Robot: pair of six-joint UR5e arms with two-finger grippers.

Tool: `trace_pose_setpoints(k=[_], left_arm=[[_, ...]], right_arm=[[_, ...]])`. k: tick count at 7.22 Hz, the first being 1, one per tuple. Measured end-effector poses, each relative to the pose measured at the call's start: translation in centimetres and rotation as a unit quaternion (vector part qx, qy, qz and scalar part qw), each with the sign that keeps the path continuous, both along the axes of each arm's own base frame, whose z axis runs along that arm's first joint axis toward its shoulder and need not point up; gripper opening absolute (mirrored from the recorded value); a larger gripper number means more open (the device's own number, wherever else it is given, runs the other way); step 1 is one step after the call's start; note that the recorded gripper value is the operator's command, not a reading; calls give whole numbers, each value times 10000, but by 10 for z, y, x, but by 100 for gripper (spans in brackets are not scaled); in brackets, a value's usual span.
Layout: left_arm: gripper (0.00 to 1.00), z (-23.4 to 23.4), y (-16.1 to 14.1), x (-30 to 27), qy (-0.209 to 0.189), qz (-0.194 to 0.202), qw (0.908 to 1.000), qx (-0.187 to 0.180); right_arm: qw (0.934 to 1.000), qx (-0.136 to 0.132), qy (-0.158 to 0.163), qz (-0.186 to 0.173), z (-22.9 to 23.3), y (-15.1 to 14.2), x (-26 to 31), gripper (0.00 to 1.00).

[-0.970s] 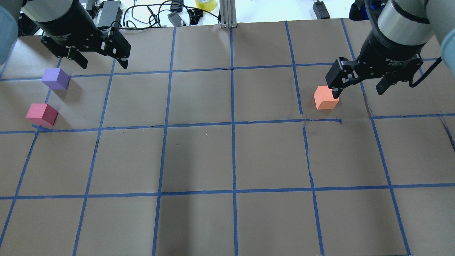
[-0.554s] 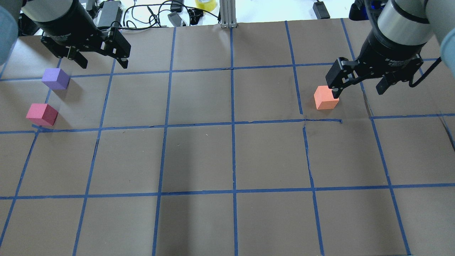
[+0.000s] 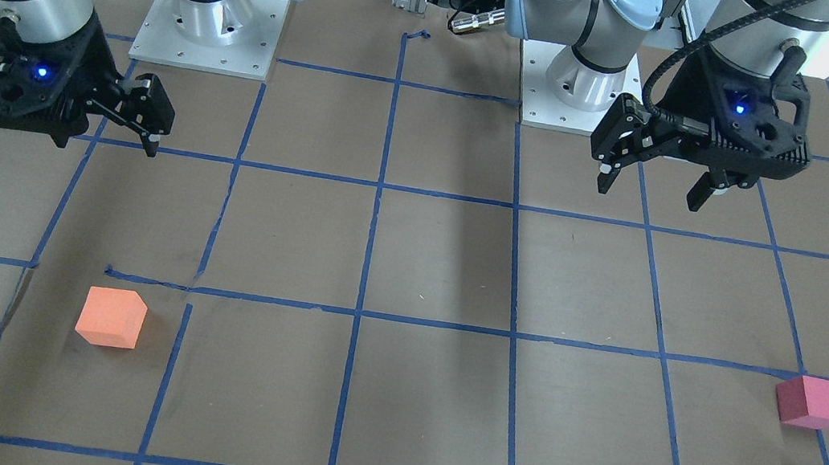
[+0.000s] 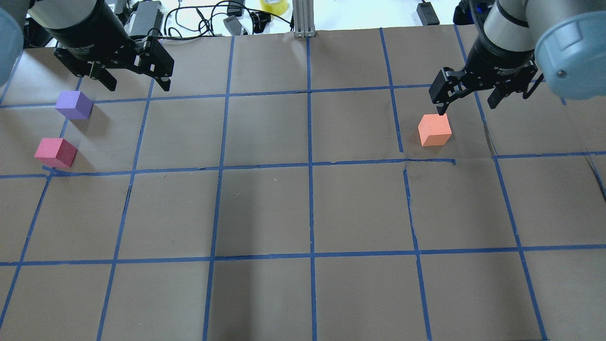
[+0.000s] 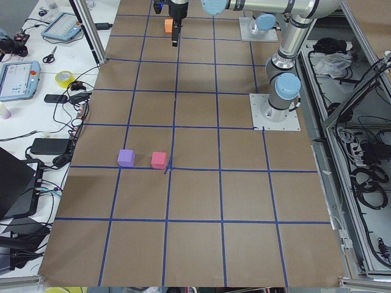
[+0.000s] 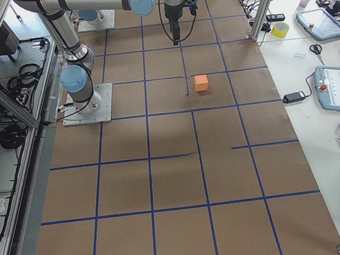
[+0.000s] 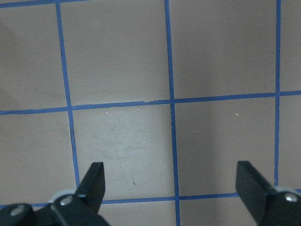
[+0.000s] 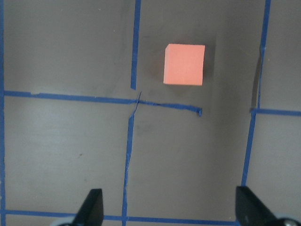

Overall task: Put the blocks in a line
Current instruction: 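Lower the right gripper over the orange cube and close on it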

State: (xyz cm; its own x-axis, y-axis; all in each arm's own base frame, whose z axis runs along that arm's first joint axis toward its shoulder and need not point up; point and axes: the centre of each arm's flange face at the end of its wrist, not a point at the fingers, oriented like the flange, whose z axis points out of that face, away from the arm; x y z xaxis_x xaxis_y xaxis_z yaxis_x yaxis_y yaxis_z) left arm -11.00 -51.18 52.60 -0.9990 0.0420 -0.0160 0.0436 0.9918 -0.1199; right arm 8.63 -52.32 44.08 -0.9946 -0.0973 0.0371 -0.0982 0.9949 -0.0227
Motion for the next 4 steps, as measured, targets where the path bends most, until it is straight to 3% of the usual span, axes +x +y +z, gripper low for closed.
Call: trace_pose_setpoints(k=[4], left_arm=[[100, 1, 0, 0, 11, 44, 10000, -13]], right_arm=[[9987, -198, 29, 460, -106, -86, -45, 100]])
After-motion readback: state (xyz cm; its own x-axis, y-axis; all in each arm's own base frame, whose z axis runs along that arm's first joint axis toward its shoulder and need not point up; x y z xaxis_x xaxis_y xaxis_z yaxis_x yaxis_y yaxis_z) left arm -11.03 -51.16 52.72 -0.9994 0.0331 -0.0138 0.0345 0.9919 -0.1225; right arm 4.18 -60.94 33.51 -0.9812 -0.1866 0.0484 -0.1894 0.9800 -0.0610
